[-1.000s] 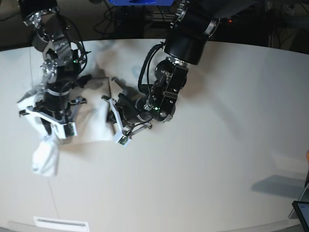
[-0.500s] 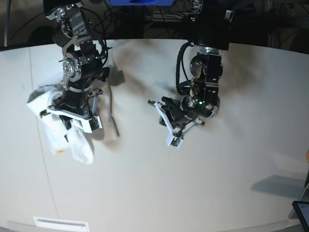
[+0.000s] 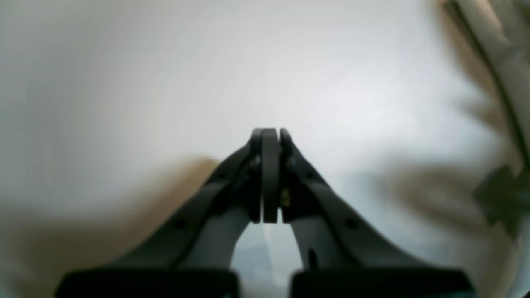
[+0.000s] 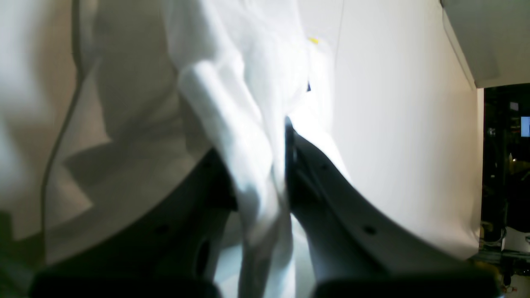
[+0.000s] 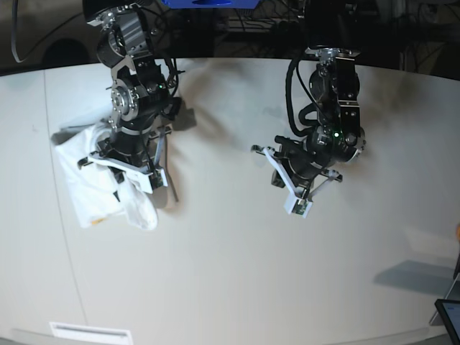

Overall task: Fold the T-shirt properly
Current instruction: 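Drag the lifted shirt with the right gripper and open the left gripper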

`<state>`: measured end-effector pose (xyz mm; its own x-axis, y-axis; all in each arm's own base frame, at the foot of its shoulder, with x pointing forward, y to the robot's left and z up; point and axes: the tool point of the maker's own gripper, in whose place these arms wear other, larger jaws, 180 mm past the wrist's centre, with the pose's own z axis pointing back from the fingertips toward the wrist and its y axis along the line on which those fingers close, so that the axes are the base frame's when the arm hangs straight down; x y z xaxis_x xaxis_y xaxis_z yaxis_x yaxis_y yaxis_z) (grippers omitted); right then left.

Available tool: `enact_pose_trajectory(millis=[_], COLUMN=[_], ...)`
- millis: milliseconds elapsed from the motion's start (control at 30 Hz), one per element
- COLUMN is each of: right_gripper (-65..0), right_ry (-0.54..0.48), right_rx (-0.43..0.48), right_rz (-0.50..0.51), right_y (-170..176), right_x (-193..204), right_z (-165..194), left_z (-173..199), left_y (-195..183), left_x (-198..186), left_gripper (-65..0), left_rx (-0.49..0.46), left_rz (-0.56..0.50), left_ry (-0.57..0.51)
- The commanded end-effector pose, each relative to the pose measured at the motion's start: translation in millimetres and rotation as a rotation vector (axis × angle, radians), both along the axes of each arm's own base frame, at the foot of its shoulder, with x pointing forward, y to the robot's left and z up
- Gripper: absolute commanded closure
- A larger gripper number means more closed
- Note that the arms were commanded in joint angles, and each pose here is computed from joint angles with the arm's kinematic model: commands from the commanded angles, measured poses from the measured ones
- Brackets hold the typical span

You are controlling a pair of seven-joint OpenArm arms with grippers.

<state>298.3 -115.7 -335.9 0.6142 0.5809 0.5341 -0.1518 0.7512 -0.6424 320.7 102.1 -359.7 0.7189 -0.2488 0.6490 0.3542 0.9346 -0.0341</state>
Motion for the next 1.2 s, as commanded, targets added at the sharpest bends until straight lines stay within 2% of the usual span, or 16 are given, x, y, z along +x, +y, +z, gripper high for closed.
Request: enact_pose_trajectory(millis=[0, 133, 200, 333, 467, 600, 667, 933, 1067, 1167], right_gripper=[-0.3, -0.6, -4.5, -20.2, -40.8, -51.2, -52.1, -52.7, -52.5, -52.1], right_ry=[-0.053, -0.034, -0.022, -0.017, -0.042, -0.049, -0.036, 0.006, 0.066, 0.05], right_rx=[0.001, 0.076, 0.111, 0.175, 0.214, 0.236, 0.246, 0.294, 0.437, 0.478], right_rz=[-0.001, 0.004, 0.004, 0.002, -0.002, -0.008, -0.007, 0.128, 0.156, 0.172], right_y=[1, 13, 18, 32, 39, 41, 45, 96, 118, 124], right_x=[7, 5, 3, 3, -1, -7, -11, -32, -42, -42], right_z=[13, 8, 5, 5, 17, 21, 18, 15, 6, 13], left_z=[11, 5, 4, 5, 4, 6, 6, 4, 2, 3], left_y=[-3, -4, -4, -4, -3, -3, -1, 27, 36, 50], left_x=[7, 0, -1, 0, 0, 1, 2, 5, 4, 3], left_gripper=[0.0, 0.0, 0.0, 0.0, 0.0, 0.0, 0.0, 0.0, 0.0, 0.0], left_rx=[-0.008, -0.009, -0.009, -0.007, -0.006, -0.006, -0.006, -0.005, -0.004, 0.013], left_rz=[-0.02, -0.027, -0.027, -0.027, -0.027, -0.027, -0.021, 0.065, 0.091, 0.115], left_ry=[-0.042, -0.025, -0.022, -0.023, -0.022, -0.026, -0.028, -0.02, -0.015, -0.017])
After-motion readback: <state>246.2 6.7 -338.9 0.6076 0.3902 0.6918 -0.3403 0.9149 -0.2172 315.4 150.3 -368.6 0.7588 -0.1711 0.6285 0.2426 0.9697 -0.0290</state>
